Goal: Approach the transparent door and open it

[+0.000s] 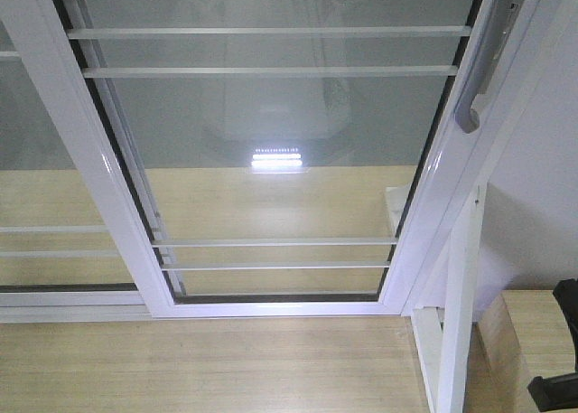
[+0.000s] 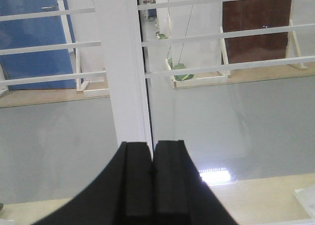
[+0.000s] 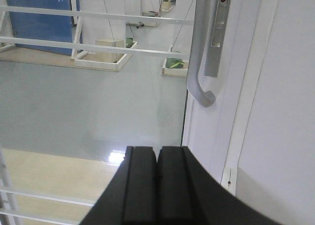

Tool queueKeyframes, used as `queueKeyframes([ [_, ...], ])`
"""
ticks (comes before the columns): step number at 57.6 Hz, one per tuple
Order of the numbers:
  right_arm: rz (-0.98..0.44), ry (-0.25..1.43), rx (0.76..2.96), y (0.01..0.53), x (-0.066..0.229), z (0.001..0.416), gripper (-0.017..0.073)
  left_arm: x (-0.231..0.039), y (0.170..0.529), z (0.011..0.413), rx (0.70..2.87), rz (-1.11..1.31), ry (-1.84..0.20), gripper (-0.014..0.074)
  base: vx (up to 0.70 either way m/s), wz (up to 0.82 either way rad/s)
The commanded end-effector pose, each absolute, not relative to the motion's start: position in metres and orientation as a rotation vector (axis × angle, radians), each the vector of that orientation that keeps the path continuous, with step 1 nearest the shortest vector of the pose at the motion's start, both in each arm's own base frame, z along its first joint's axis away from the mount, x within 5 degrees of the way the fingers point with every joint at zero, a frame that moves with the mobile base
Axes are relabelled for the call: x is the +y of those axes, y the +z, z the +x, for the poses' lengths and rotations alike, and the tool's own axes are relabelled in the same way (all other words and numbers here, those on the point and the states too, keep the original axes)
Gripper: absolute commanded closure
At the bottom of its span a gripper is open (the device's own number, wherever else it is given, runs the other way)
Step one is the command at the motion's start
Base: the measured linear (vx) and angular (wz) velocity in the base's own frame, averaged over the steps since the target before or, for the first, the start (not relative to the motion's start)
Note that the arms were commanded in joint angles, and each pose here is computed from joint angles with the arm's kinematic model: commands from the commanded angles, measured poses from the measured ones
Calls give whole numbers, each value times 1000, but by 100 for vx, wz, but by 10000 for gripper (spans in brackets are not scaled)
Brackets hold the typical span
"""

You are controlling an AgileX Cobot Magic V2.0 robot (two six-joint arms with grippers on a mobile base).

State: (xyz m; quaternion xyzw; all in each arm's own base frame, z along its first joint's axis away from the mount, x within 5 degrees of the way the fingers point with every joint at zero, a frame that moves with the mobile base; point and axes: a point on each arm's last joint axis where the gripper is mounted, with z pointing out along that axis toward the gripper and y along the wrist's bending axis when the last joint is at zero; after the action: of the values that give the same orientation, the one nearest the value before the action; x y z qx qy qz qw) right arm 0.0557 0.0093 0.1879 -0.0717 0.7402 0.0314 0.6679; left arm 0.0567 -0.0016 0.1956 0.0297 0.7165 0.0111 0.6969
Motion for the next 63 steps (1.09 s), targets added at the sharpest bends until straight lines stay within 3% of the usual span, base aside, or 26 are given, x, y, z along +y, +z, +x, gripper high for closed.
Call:
queueKeyframes([
  [1, -137, 57, 1596, 191, 8, 56, 559, -1, 194, 57, 1533, 49, 17, 589, 0, 0],
  [35, -136, 57, 1592, 192, 8, 56, 559, -1, 194, 57, 1531, 51, 18, 589, 0, 0],
  [53, -136, 45, 1563, 194, 7, 56, 559, -1, 209, 55, 1365, 42, 26, 589, 0, 0],
  [63, -82, 47, 1424, 209, 4, 56, 559, 2, 220, 53, 1275, -116, -139, 589, 0, 0],
])
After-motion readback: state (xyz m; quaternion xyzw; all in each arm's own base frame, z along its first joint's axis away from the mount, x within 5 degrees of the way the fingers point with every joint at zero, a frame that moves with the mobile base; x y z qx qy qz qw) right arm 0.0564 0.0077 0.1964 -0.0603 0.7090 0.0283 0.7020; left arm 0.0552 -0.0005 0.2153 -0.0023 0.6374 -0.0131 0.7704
